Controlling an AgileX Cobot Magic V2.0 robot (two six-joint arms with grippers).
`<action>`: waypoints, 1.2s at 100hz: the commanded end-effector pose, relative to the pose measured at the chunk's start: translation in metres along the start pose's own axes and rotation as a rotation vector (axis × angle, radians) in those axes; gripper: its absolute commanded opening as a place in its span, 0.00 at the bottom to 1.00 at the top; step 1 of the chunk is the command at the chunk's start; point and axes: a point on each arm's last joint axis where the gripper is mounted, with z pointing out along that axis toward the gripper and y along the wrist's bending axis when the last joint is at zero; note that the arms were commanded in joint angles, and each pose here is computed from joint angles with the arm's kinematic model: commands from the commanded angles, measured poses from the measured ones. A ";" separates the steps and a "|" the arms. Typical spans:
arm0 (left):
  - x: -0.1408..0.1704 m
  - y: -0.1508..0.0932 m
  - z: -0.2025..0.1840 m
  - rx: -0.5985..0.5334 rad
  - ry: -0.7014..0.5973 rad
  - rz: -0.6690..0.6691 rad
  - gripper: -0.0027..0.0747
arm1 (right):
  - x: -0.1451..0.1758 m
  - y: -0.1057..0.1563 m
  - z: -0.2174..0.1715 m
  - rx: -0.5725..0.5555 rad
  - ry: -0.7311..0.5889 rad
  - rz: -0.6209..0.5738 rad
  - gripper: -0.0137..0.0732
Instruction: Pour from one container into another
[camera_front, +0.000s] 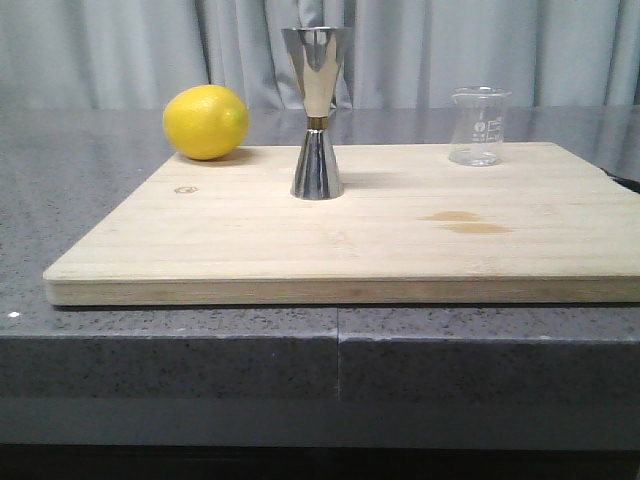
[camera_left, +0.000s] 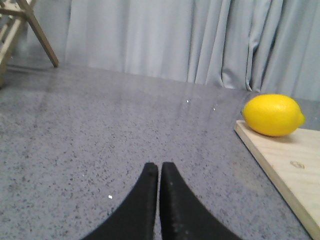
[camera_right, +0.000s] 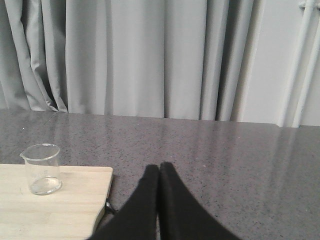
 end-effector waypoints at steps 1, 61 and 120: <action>-0.001 0.000 -0.001 0.004 -0.083 0.000 0.01 | -0.010 0.002 0.000 -0.024 -0.045 -0.004 0.08; 0.001 0.000 -0.001 -0.001 -0.058 -0.001 0.01 | -0.010 0.002 0.000 -0.024 -0.045 -0.004 0.08; 0.001 0.000 -0.001 -0.001 -0.058 -0.001 0.01 | -0.010 0.002 0.000 -0.024 -0.045 -0.004 0.08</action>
